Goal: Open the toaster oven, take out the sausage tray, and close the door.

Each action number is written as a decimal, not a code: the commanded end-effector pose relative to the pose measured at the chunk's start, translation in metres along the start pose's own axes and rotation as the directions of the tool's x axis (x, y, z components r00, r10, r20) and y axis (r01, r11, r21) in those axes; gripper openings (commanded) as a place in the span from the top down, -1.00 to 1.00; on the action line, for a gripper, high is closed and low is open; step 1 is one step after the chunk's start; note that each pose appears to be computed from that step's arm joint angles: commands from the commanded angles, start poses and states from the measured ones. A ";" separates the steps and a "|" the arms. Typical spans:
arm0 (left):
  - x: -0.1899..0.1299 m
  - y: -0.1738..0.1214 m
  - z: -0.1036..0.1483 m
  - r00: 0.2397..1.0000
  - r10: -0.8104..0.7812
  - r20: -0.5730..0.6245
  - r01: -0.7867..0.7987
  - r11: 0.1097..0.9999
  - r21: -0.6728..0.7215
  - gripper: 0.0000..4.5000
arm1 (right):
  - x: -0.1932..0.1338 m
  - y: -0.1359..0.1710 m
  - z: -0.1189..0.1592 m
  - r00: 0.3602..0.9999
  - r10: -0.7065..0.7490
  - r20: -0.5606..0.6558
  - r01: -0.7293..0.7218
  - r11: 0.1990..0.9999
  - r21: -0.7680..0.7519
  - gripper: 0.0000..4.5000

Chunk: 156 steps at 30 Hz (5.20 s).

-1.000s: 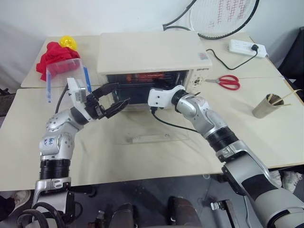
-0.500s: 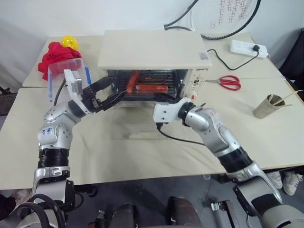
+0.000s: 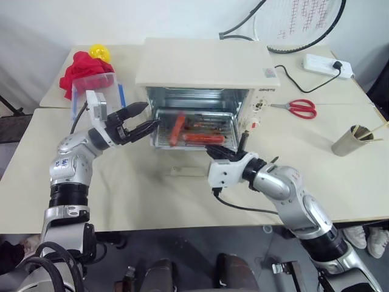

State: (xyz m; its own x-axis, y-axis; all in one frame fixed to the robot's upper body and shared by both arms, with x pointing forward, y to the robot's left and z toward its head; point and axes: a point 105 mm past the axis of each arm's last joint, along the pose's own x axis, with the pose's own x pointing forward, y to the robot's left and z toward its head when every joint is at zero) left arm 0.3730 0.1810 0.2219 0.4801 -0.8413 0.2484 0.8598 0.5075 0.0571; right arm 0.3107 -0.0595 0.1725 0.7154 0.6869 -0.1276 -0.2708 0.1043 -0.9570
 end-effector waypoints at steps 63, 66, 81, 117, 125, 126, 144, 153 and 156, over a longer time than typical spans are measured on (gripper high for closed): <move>-0.007 -0.088 -0.043 0.977 0.124 -0.172 -0.201 0.293 -0.935 0.99 | -0.031 -0.010 0.015 0.988 0.015 0.152 0.005 0.991 -0.131 0.94; -0.011 -0.085 -0.040 0.976 0.160 -0.147 -0.190 0.295 -0.936 0.99 | -0.033 -0.010 0.013 0.988 0.012 0.153 0.000 0.997 -0.079 0.94; -0.097 -0.108 -0.034 0.964 0.263 -0.035 -0.126 0.334 -0.934 1.00 | -0.097 -0.014 -0.056 0.995 -0.070 0.066 0.063 0.992 0.110 -0.51; -0.185 -0.124 -0.025 0.434 0.889 0.146 -0.183 0.246 -0.952 1.00 | -0.059 0.025 -0.092 0.947 0.055 0.317 -0.298 0.523 0.799 0.96; -0.176 -0.120 -0.023 0.442 0.886 0.141 -0.172 0.238 -0.956 1.00 | -0.062 0.013 -0.084 0.936 -0.005 0.351 -0.309 0.463 0.831 0.96; -0.175 -0.119 -0.022 0.438 0.888 0.139 -0.173 0.235 -0.957 1.00 | -0.064 0.006 -0.082 0.934 -0.036 0.356 -0.301 0.460 0.835 0.96; -0.165 -0.117 -0.019 0.472 0.873 0.121 -0.191 0.236 -0.953 1.00 | -0.080 -0.085 -0.067 0.879 -0.357 0.317 -0.224 0.278 0.934 0.96; -0.164 -0.112 -0.013 0.471 0.869 0.150 -0.181 0.262 -0.948 1.00 | -0.090 -0.003 -0.095 0.972 0.057 0.226 -0.229 0.429 0.874 0.96; -0.161 -0.110 -0.014 0.485 0.861 0.152 -0.173 0.265 -0.949 1.00 | -0.083 0.013 -0.117 0.978 0.107 0.182 -0.210 0.424 0.881 0.96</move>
State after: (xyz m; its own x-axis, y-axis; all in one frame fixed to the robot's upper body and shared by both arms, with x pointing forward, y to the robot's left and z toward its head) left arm 0.2051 0.2596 0.1536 0.9575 0.0742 0.2787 0.2715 0.0948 -0.9578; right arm 0.3186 -0.1951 0.1380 0.5500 0.8168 -0.1740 -0.8351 0.5408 -0.1006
